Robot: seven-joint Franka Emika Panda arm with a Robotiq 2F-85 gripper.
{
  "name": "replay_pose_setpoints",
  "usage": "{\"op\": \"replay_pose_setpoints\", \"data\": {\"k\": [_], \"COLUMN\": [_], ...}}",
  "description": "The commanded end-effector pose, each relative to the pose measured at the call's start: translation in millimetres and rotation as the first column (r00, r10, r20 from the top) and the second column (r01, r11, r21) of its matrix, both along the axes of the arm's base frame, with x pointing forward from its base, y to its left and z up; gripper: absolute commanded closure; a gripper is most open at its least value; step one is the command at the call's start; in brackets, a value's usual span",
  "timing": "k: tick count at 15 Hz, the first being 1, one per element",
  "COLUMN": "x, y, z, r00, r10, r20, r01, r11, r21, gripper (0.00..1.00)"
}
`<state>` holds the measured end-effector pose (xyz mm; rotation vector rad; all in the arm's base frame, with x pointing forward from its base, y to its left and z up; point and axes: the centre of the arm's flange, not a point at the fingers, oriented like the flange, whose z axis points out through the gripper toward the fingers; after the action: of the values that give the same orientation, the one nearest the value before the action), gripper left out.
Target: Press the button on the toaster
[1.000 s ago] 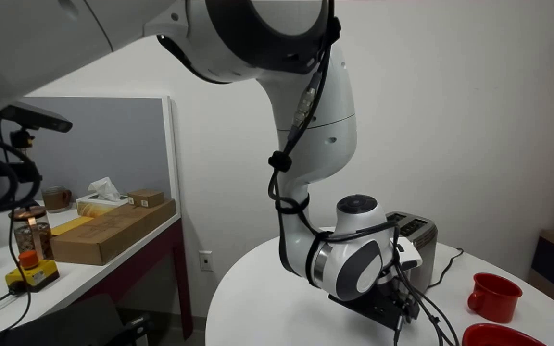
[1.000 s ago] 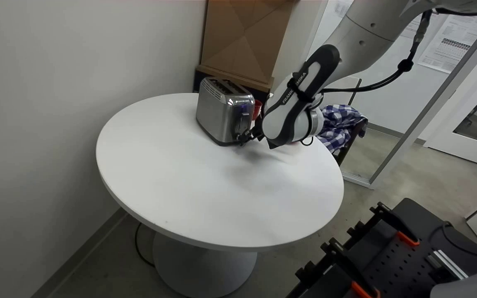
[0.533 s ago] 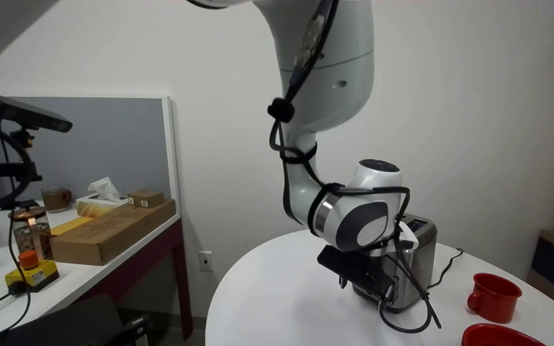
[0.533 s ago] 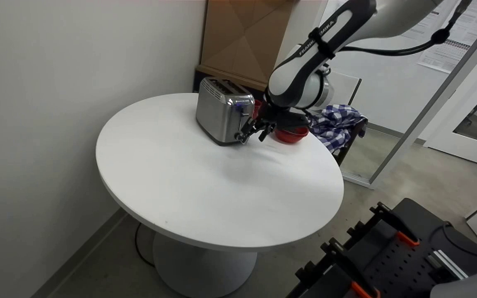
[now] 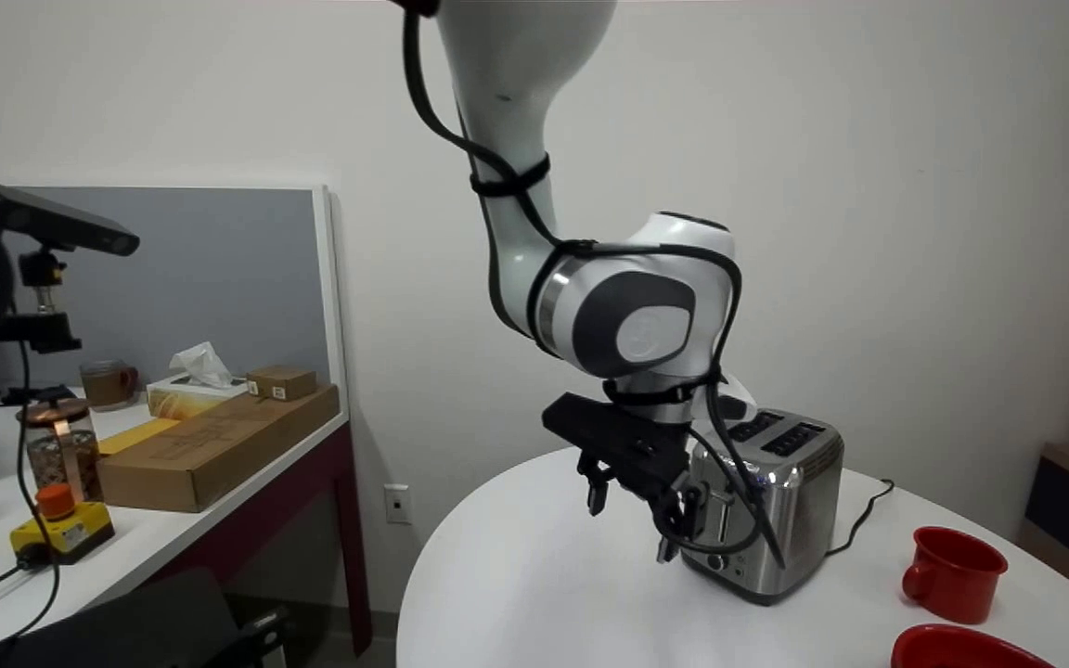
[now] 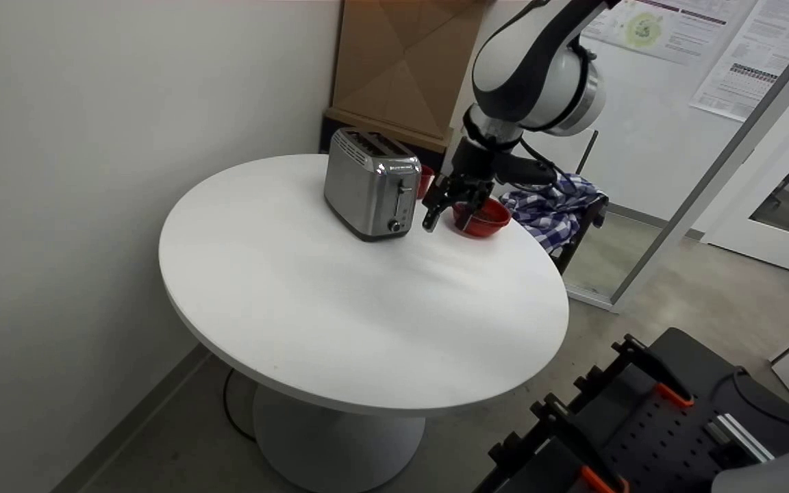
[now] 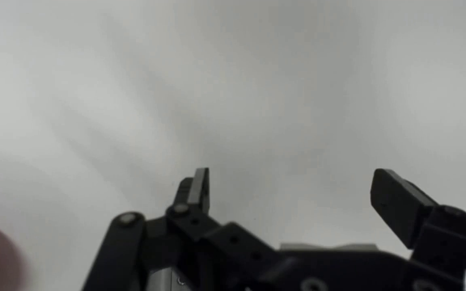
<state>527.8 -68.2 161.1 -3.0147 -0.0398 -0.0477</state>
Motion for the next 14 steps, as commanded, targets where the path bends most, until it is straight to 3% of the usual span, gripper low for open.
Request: {"op": "replay_pose_setpoints", "data": {"k": [1,9,10,11,14], "x": [-62.2,-131.6,-135.4,-113.9,-125.4], "y": [30.1,59.9,58.2,58.1,57.5], "z": [55.0,137.4,143.0,118.0,134.6], "r00": [0.999,0.989,0.99,0.989,0.991], "r10": [0.036,0.119,0.112,0.119,0.117], "r20": [-0.025,-0.087,-0.086,-0.084,-0.071], "r01": [-0.036,-0.132,-0.125,-0.13,-0.127], "r11": [0.999,0.978,0.978,0.982,0.98], "r21": [-0.032,-0.159,-0.166,-0.135,-0.15], "gripper": [0.0,0.0,0.0,0.0,0.0]}}
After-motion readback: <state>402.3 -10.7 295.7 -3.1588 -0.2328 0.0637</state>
